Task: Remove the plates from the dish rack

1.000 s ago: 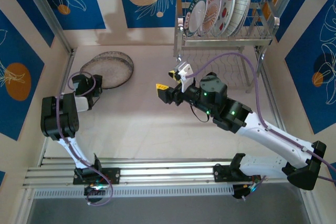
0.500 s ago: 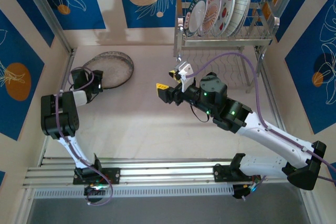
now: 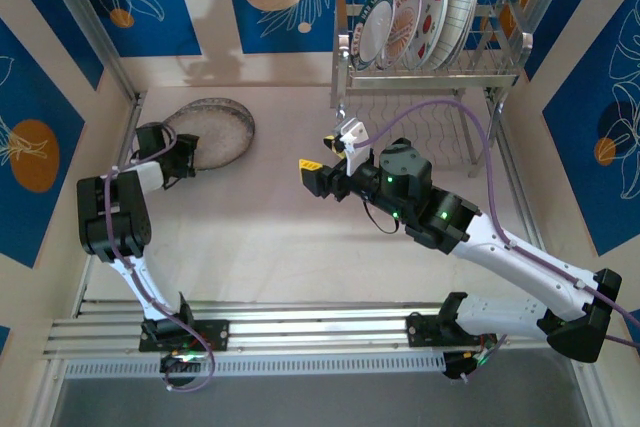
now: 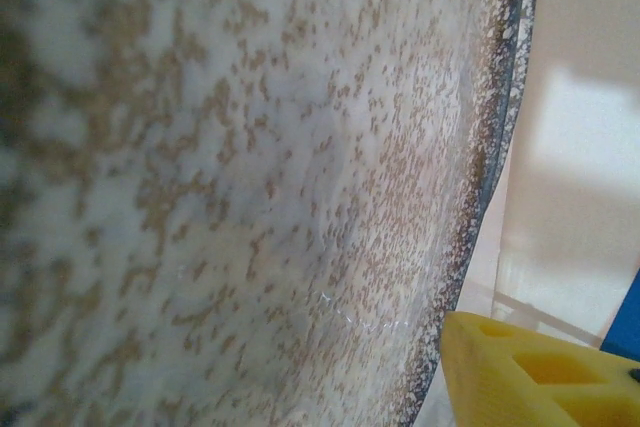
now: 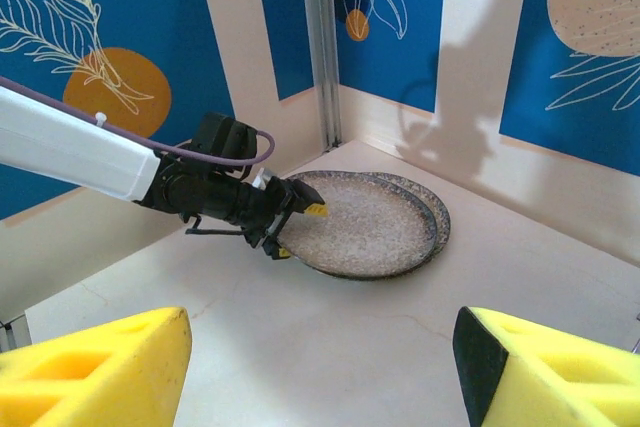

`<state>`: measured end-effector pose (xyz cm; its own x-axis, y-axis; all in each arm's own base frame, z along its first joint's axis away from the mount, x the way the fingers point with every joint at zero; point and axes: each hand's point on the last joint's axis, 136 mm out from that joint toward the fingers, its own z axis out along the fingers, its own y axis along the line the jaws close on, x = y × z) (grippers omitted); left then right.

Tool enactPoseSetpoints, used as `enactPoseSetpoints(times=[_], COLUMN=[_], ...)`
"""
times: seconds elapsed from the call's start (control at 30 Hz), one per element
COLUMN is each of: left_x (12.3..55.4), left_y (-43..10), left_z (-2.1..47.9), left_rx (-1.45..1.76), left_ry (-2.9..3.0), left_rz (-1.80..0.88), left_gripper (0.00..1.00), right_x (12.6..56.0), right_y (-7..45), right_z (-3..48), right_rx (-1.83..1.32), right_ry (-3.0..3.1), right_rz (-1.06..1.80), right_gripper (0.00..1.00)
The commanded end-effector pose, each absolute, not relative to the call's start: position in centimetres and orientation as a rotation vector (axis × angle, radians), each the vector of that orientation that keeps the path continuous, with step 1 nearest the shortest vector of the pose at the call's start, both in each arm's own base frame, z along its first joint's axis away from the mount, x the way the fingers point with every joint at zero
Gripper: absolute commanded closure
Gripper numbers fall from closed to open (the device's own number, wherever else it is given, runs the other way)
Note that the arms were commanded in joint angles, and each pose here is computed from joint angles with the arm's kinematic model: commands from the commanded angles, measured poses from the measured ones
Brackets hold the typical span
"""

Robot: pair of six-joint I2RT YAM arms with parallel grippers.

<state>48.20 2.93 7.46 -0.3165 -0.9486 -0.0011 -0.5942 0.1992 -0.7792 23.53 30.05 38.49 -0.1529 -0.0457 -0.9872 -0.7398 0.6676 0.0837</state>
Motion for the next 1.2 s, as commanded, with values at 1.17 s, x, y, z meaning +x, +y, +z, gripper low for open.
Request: enactPoseSetpoints(times=[1.17], left_x=[47.1], left_y=[4.4], left_z=[6.8], left_rx=[-1.578], left_ry=[2.261], left_rz=[-0.671], left_gripper=[0.27], right_x=[23.8], right_y=[28.9], right_z=[40.1], right_rx=[-0.583], right_ry=[1.624], right_rz=[0.688], right_gripper=[0.28])
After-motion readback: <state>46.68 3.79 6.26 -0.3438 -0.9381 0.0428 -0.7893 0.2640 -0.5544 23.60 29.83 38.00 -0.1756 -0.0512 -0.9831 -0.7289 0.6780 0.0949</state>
